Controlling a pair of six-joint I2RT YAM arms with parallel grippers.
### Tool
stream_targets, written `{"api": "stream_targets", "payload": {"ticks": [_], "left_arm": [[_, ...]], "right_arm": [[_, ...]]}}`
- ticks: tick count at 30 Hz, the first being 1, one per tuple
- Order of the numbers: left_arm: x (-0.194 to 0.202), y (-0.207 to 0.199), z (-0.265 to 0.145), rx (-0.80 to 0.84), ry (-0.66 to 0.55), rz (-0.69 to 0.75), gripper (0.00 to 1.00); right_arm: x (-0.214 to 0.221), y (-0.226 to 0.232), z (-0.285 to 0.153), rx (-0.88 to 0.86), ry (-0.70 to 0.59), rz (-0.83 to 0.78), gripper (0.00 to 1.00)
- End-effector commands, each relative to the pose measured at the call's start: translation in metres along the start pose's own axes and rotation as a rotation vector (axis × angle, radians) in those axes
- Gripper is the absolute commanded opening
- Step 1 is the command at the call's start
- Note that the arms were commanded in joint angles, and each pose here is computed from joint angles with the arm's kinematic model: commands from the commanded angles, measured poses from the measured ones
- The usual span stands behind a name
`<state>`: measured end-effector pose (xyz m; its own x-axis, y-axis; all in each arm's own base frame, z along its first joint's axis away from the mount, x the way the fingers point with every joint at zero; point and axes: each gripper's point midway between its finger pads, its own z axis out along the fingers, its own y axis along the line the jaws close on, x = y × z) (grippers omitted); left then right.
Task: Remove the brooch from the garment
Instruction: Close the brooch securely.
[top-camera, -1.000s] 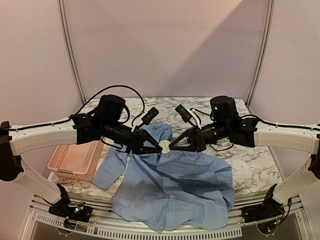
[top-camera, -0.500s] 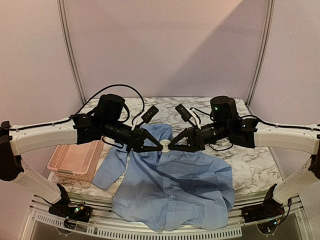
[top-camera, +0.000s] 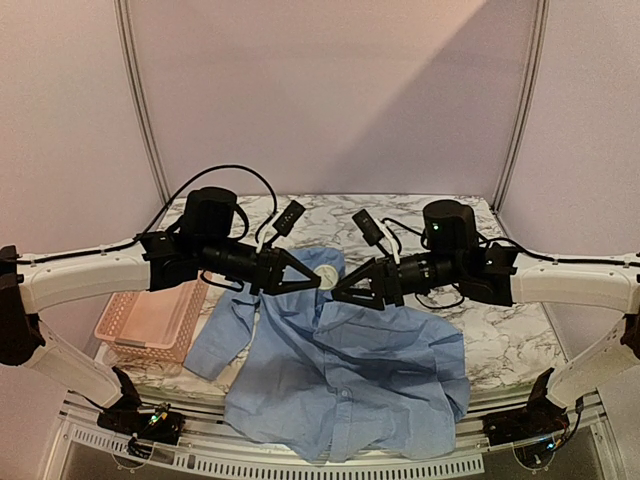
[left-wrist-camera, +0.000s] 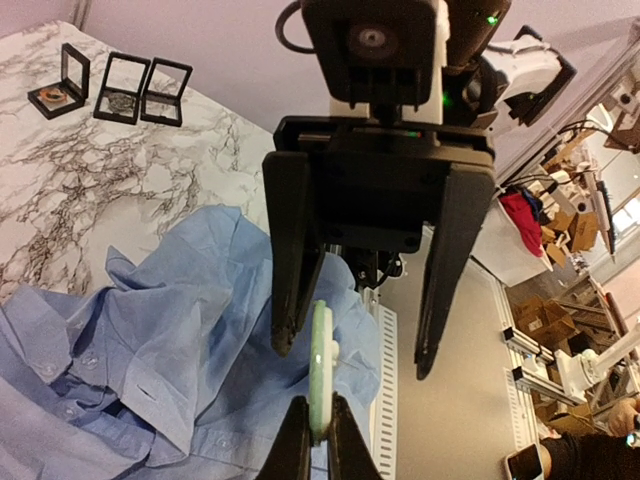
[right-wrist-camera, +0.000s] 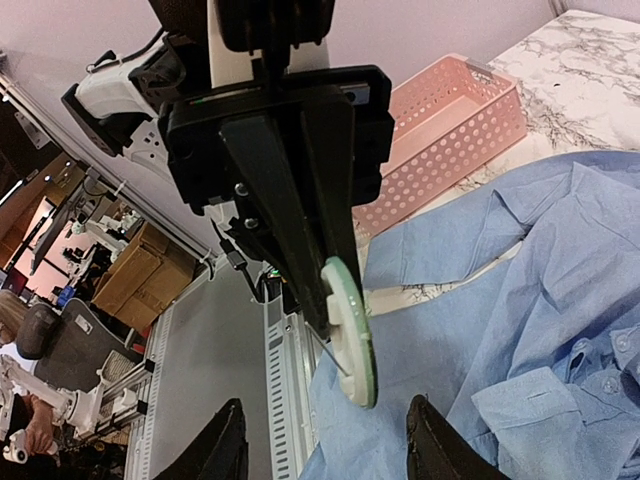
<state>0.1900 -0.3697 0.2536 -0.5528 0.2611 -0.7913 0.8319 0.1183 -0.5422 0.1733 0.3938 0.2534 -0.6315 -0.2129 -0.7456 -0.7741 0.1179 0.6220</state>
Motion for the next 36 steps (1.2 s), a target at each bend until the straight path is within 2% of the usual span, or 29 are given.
{"api": "stream_targets", "payload": {"ticks": [1,21,36], "left_arm": [[-0.007,-0.004,-0.005,0.017,-0.031,0.012,0.0],[-0.007,-0.005,-0.005,0.023,-0.033,0.008,0.0],[-0.007,-0.007,-0.005,0.035,-0.033,0.006,0.0]], "right_arm": [[-0.008,-0.002,0.002,0.022,-0.047,-0.014,0.53],[-0.019,-0.003,0.011,-0.002,-0.077,-0.007,0.36],[-0.028,-0.017,0.013,0.059,-0.124,0.019,0.24]]}}
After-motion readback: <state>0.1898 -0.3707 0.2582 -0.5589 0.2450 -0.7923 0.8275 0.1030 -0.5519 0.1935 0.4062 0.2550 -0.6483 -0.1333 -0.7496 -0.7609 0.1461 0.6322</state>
